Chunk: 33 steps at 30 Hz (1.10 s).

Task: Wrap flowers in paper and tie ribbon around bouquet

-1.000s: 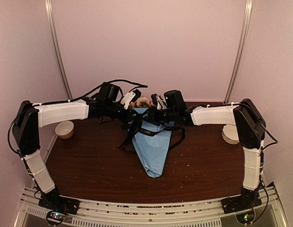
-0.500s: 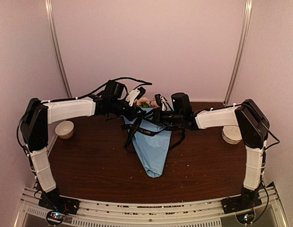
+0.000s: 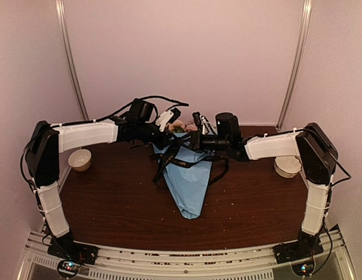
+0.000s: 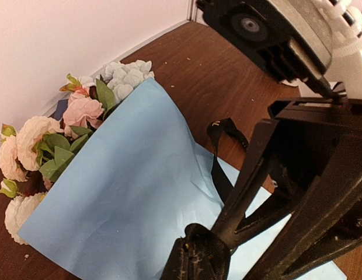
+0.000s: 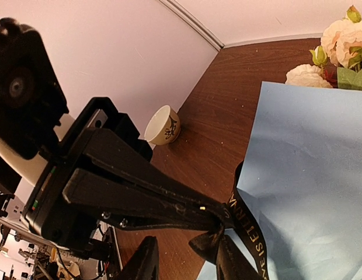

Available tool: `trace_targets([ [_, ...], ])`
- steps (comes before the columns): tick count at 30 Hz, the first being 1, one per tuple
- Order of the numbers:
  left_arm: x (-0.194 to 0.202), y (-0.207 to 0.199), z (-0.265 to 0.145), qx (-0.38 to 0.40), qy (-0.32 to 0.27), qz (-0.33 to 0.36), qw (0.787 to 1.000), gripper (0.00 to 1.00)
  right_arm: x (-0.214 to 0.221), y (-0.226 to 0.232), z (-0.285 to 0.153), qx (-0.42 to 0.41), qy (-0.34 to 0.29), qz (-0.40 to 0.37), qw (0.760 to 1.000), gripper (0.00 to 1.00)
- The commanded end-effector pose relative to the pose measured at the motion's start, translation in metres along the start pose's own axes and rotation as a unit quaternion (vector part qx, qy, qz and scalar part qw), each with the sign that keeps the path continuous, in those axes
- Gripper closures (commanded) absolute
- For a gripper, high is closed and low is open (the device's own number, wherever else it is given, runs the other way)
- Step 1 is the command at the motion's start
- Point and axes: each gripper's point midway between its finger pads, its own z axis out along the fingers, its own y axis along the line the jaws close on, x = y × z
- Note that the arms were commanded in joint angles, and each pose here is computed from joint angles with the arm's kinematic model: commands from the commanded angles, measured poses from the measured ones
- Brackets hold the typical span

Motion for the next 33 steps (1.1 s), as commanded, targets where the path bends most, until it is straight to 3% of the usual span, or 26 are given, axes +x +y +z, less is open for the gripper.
trace_targets([
  [1,-0.022,-0.005,-0.012,0.011,-0.029,0.023,0.999,1.00,-0.006,-0.005,0.012,0.013,0.002,-0.004,1.000,0.65],
  [9,-0.020,-0.007,-0.014,0.018,-0.030,0.023,0.999,1.00,0.004,-0.016,0.011,0.031,0.018,-0.004,0.999,0.74],
  [14,-0.019,-0.008,-0.014,0.021,-0.029,0.022,0.999,1.00,0.005,-0.015,0.011,0.031,0.022,-0.007,0.999,0.99],
  [16,-0.013,-0.005,-0.016,0.019,-0.020,0.018,0.999,0.99,0.002,-0.017,0.007,0.038,0.014,-0.005,0.999,1.00],
  [19,0.003,0.010,-0.023,-0.005,-0.003,0.005,1.000,0.56,-0.001,-0.021,0.002,0.041,0.006,-0.002,0.999,1.00],
  [21,0.018,0.022,-0.030,-0.023,0.010,-0.005,1.000,0.47,-0.001,-0.023,0.001,0.043,0.007,0.002,0.999,1.00],
  [29,0.076,0.033,-0.022,-0.018,0.091,0.003,0.996,0.45,-0.002,-0.024,0.002,0.037,0.003,0.008,0.999,1.00],
  [33,0.089,0.028,-0.020,-0.006,0.114,-0.012,0.993,0.53,-0.001,-0.025,0.002,0.040,0.001,0.011,0.999,1.00],
])
